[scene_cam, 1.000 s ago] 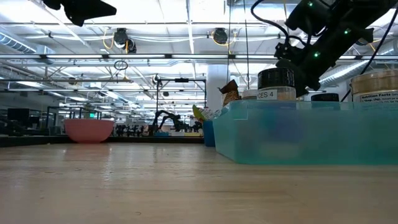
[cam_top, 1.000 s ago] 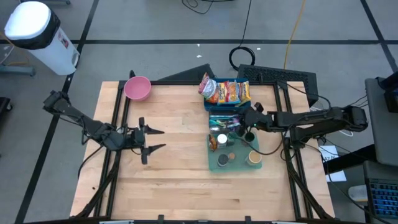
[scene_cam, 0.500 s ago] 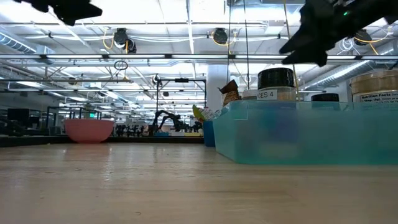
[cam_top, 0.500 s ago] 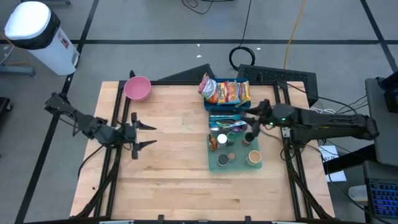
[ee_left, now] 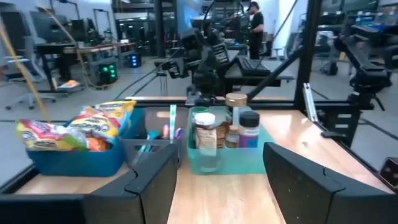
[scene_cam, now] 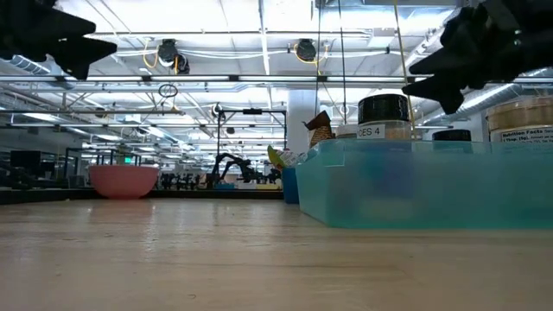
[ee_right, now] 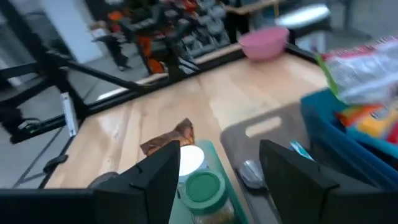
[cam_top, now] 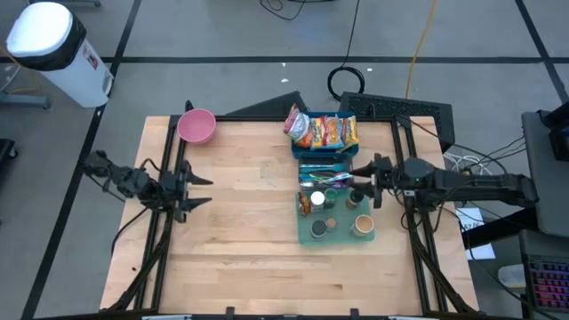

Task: Pick & Place Food Item
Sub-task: Return to Home Position

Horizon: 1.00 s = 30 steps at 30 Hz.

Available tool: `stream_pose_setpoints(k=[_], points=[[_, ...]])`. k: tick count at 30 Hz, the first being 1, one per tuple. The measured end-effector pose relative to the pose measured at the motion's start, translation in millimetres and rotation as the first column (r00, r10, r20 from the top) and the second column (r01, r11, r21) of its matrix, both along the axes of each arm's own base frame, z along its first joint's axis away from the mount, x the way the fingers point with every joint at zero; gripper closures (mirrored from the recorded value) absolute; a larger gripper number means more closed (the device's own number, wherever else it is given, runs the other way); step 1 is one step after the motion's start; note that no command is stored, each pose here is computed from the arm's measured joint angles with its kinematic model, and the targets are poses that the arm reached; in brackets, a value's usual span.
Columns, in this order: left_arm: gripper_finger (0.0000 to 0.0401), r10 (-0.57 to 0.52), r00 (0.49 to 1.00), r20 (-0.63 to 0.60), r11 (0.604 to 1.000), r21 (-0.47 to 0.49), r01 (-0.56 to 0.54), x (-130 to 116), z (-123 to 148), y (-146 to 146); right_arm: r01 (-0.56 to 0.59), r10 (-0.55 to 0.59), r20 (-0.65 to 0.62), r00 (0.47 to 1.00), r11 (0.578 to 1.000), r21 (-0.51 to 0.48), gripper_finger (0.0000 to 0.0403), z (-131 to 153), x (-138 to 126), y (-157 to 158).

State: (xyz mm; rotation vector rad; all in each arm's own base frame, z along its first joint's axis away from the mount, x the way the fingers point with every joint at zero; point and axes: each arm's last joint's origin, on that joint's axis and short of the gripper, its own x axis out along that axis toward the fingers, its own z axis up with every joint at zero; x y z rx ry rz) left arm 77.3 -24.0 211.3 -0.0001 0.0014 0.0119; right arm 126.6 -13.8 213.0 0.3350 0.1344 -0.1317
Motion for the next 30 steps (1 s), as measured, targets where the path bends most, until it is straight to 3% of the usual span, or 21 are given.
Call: stream_pose_setpoints(k=[8,11,16,23,30], points=[[0.0157,0.018,1.000,-0.011,1.000,0.011,-0.018,2.3,-7.6,2.7,-0.027,0.048,0.136,0.990,0.988,-0.149,0.0187,-40.8,-3.5,1.1],[0.0158,0.031,0.999,-0.013,0.999,0.012,-0.031,2.8,-7.8,4.1,-0.001,0.049,0.273,0.961,0.985,-0.175,0.0190,-29.0,-7.0,1.3],[0.0157,0.008,1.000,-0.017,1.000,0.018,-0.008,3.3,-8.2,4.7,-0.056,0.110,0.236,0.965,0.973,-0.226,0.0187,-31.8,-9.2,3.3],[0.0158,-0.034,0.999,-0.029,0.999,0.030,0.035,3.5,-9.4,4.0,-0.027,0.104,0.232,0.967,0.949,-0.313,0.0190,-31.6,-22.0,3.4],[0.0157,0.035,0.996,-0.086,0.992,0.122,-0.024,3.2,-15.1,6.1,0.008,0.099,0.269,0.958,0.929,-0.369,0.0189,-28.5,-31.8,3.0]])
